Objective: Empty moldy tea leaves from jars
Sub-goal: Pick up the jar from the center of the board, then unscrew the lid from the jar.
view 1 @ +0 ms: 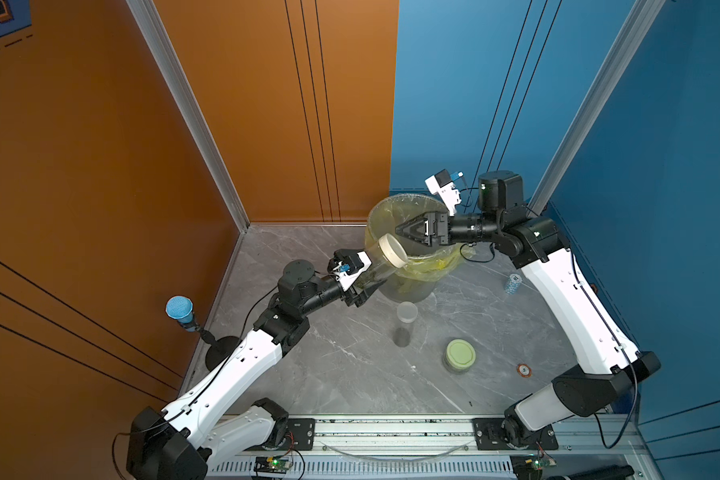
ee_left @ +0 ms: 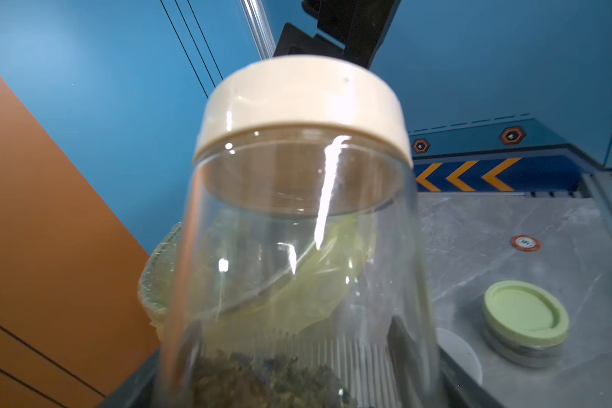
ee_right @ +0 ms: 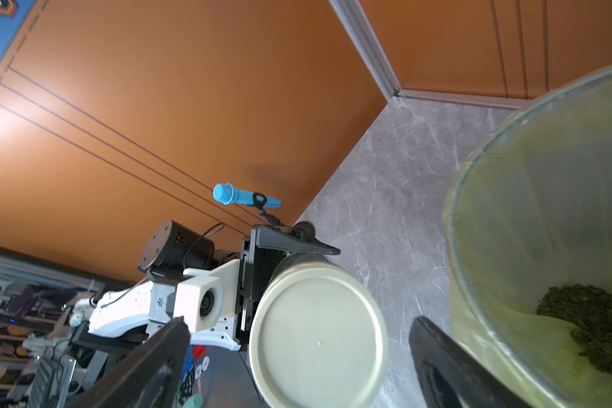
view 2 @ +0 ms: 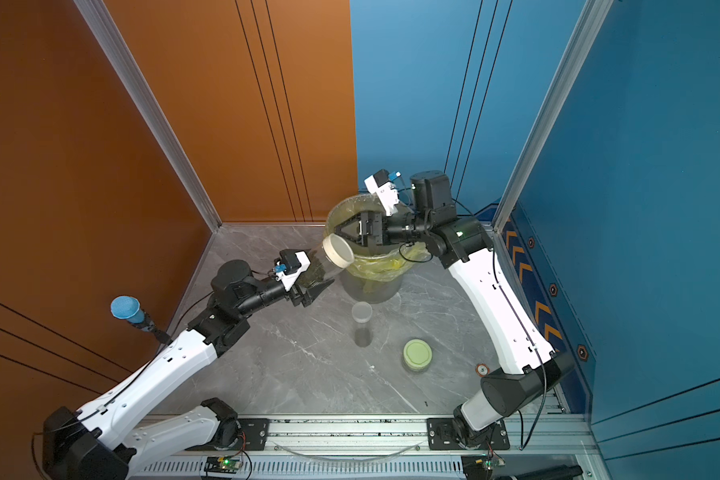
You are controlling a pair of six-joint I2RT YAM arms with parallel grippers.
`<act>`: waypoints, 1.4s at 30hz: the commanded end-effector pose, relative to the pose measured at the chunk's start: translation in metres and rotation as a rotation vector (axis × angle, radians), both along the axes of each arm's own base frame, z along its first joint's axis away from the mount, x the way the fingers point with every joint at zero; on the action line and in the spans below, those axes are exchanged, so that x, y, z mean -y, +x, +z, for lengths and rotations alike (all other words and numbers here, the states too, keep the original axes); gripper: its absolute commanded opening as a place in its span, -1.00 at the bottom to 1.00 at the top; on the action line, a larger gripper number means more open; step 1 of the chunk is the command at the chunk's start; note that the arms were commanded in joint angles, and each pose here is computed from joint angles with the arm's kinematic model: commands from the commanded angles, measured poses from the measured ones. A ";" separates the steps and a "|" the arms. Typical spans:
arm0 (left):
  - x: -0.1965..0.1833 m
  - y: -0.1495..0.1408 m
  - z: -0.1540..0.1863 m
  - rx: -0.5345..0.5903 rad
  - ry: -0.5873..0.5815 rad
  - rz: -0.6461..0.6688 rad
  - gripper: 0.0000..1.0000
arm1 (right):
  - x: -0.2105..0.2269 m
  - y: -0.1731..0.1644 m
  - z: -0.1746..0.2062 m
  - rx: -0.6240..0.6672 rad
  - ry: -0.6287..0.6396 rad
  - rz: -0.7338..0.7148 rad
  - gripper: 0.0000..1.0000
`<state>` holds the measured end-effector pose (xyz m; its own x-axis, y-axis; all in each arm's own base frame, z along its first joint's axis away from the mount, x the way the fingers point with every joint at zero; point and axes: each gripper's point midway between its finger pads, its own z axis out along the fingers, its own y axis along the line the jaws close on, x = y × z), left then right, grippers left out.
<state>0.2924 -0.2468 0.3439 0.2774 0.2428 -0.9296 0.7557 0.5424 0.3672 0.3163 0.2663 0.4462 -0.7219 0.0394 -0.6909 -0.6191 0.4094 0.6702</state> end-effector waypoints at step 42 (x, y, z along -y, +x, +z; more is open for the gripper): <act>0.002 0.046 0.107 0.528 0.152 0.100 -0.36 | -0.026 0.016 -0.004 -0.122 0.075 0.116 0.59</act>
